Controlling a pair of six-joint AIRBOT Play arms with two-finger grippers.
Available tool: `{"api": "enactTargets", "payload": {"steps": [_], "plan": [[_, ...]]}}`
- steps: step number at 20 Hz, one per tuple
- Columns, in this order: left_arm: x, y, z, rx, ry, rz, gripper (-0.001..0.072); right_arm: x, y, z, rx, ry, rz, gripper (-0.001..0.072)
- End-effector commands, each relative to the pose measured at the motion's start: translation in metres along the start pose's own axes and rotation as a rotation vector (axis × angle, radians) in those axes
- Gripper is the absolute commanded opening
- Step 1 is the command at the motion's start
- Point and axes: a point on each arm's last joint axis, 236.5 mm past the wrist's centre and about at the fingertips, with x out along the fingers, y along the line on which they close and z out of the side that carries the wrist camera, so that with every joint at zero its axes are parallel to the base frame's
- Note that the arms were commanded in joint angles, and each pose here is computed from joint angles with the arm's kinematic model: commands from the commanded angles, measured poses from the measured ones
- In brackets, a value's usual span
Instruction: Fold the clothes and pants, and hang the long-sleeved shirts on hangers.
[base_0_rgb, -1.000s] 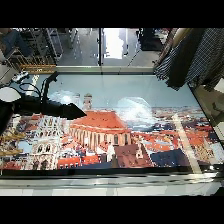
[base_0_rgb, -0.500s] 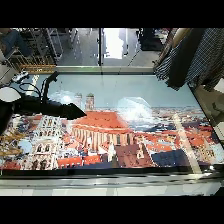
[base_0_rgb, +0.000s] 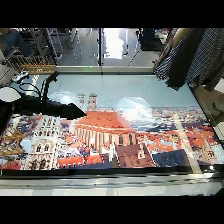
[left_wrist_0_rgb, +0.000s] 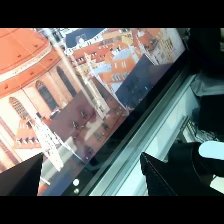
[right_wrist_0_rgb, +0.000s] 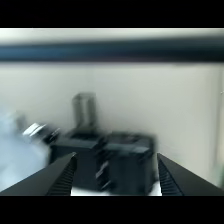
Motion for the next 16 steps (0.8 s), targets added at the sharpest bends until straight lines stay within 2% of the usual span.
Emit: {"api": "enactTargets", "payload": {"steps": [1,4,6,7,8,10,12,13,16], "plan": [[0.000,0.000,0.000,0.000,0.000,0.000,0.0649,-0.020,0.100,-0.049,-0.040,0.204,0.279,0.0582],[-0.001,0.007,-0.004,0.007,0.015,0.030,0.0648,-0.080,0.232,-0.101,-0.046,0.391,0.689,0.0563],[-0.007,0.033,-0.017,0.036,0.072,0.158,0.0647,-0.152,0.311,-0.143,-0.070,0.561,0.972,0.0563],[-0.017,0.055,-0.027,0.031,0.112,0.272,0.0645,-0.198,0.345,-0.167,-0.108,0.651,1.110,0.0563],[-0.034,0.080,-0.035,-0.002,0.146,0.417,0.0592,-0.241,0.370,-0.188,-0.158,0.724,1.224,0.0563],[-0.096,0.134,-0.043,-0.099,0.158,0.796,0.0498,-0.326,0.411,-0.228,-0.257,0.820,1.421,0.0563],[-0.170,0.157,-0.035,-0.166,0.068,1.108,0.0497,-0.395,0.445,-0.256,-0.319,0.830,1.559,0.0563],[-0.192,0.155,-0.026,-0.161,-0.001,1.175,0.0497,-0.417,0.461,-0.265,-0.342,0.790,1.593,0.0563],[-0.219,0.130,0.005,-0.083,-0.191,1.192,0.0497,-0.435,0.511,-0.268,-0.397,0.545,1.597,0.0563]]}}
